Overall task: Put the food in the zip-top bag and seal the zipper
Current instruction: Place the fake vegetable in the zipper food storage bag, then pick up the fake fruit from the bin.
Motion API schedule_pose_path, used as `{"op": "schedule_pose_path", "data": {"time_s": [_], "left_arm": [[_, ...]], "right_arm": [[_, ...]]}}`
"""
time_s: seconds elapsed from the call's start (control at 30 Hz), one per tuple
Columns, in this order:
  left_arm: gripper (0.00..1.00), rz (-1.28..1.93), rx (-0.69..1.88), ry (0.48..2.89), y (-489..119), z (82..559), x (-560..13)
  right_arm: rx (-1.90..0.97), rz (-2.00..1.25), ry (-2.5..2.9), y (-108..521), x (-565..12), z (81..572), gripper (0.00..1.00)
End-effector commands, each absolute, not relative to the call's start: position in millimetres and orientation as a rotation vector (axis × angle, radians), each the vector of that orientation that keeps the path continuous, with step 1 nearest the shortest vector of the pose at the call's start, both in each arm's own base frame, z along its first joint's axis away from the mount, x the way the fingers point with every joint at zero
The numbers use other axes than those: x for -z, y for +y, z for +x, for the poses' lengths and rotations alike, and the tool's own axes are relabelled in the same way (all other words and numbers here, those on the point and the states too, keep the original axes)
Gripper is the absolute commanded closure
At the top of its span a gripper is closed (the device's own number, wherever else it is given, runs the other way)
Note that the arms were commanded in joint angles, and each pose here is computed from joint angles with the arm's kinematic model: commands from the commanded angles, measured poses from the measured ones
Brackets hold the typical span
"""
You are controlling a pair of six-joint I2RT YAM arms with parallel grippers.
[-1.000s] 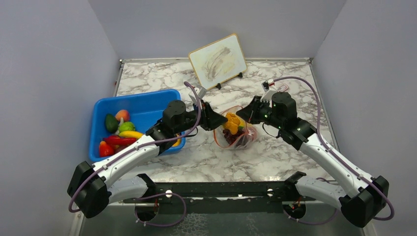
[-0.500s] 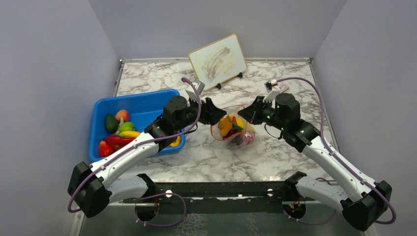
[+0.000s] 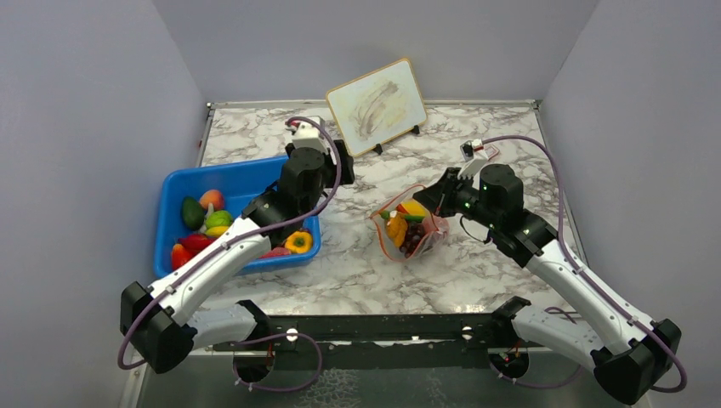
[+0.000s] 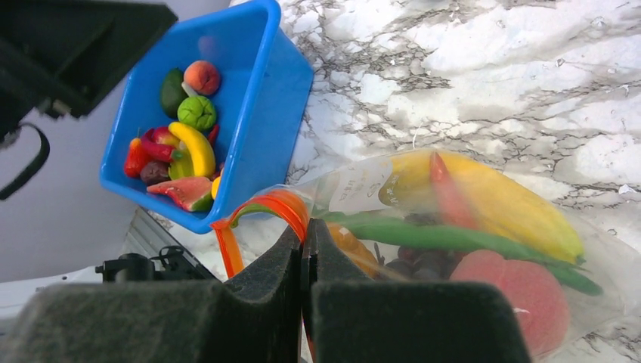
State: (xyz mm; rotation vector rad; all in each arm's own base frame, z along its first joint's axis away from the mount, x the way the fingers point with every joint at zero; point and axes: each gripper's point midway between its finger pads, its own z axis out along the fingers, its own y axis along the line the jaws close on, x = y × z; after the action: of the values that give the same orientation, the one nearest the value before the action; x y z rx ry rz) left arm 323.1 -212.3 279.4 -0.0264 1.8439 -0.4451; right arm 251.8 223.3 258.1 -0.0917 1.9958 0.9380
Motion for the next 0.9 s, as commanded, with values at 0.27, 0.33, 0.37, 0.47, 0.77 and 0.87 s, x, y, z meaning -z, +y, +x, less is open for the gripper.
{"op": "schedule_pose_path", "data": {"time_s": [0.27,0.33,0.37,0.47,0.77,0.87], "left_arm": [[0.05,-0.455,-0.069,2.002,-77,365,-229],[0.05,-0.541,-0.131,2.011,-57,364,-221],[0.06,-0.583,-0.169,2.014,-46,363,-215],[0.08,-0.68,-0.262,2.016,-19,356,-200],[0.24,-0.929,-0.412,1.979,54,334,-169],[0.25,-1.07,-0.466,1.92,78,318,-165]], "right_arm": [[-0.935,-0.117,1.936,221,-276,251,0.99],[-0.929,-0.125,1.935,221,-279,251,0.99],[-0.928,-0.128,1.935,221,-280,252,0.99],[-0.93,-0.135,1.93,222,-283,252,0.99],[-0.933,-0.148,1.937,223,-285,250,0.99],[-0.929,-0.148,1.944,222,-284,250,0.99]]}}
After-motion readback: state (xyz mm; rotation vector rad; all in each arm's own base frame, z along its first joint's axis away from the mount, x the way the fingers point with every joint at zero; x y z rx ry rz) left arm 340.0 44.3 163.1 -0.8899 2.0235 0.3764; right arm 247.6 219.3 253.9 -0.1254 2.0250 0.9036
